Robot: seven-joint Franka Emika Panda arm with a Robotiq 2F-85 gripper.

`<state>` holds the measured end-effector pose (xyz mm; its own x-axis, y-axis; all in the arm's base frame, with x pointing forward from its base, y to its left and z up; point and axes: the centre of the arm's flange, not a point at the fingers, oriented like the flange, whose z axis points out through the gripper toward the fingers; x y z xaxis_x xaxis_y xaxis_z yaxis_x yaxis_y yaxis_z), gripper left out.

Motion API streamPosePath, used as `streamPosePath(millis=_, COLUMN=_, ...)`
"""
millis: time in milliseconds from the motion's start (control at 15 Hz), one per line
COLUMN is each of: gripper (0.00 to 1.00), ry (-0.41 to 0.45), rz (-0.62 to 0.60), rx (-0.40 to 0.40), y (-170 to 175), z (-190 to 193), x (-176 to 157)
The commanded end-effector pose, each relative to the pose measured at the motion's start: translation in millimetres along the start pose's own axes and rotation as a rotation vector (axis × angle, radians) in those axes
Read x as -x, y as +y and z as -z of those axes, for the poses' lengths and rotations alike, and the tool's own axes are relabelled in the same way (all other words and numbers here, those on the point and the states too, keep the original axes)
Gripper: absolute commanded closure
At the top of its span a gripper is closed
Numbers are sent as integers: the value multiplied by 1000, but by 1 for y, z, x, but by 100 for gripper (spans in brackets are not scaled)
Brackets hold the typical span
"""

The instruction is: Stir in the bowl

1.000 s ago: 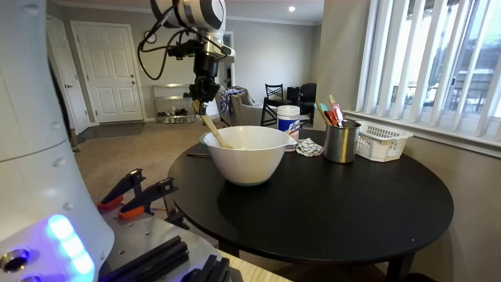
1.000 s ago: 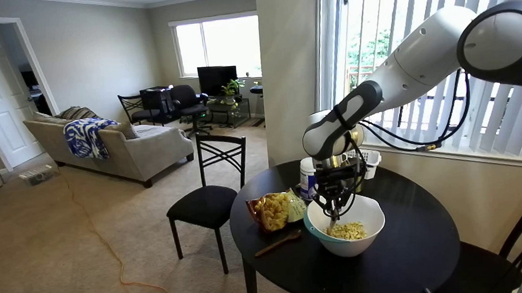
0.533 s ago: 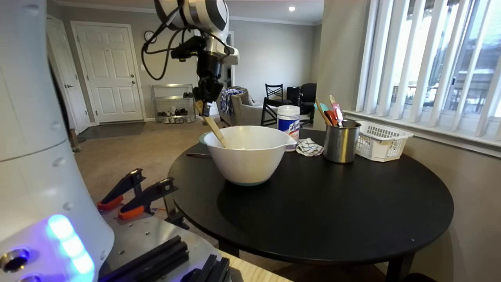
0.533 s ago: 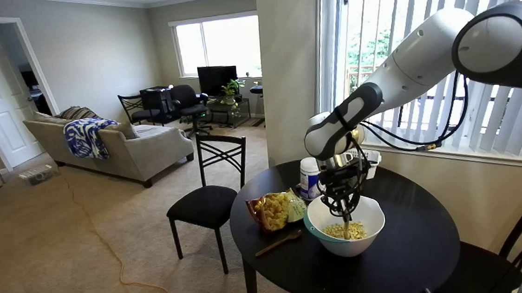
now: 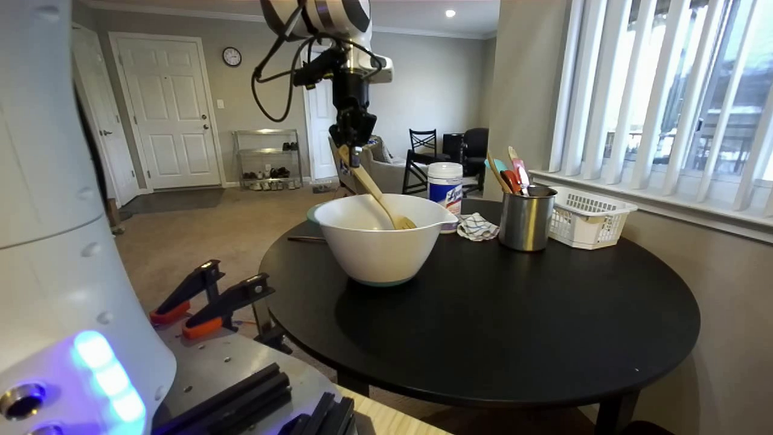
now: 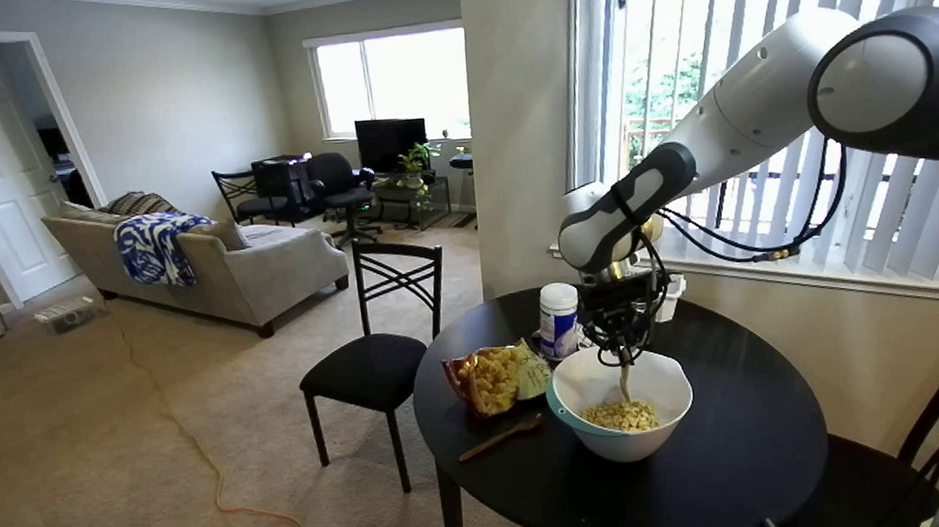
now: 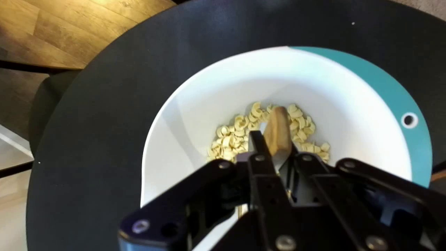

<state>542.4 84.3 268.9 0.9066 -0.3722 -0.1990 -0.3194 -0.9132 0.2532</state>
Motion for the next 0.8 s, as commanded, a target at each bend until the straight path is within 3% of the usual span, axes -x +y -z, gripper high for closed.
streamPosePath(millis=0, gripper=97, ry=42, rz=13, rx=-80, y=-16, z=14, x=-13)
streamPosePath(millis=200, gripper=97, ry=27, rz=6, rx=-152, y=-35, z=21, x=-17)
streamPosePath(millis=467, gripper=97, ry=-18, rz=-16, rx=-190, y=-55, z=7, x=-28)
streamPosePath(millis=733, gripper=97, ry=-119, rz=-58, rx=-234, y=-66, z=-16, x=-30)
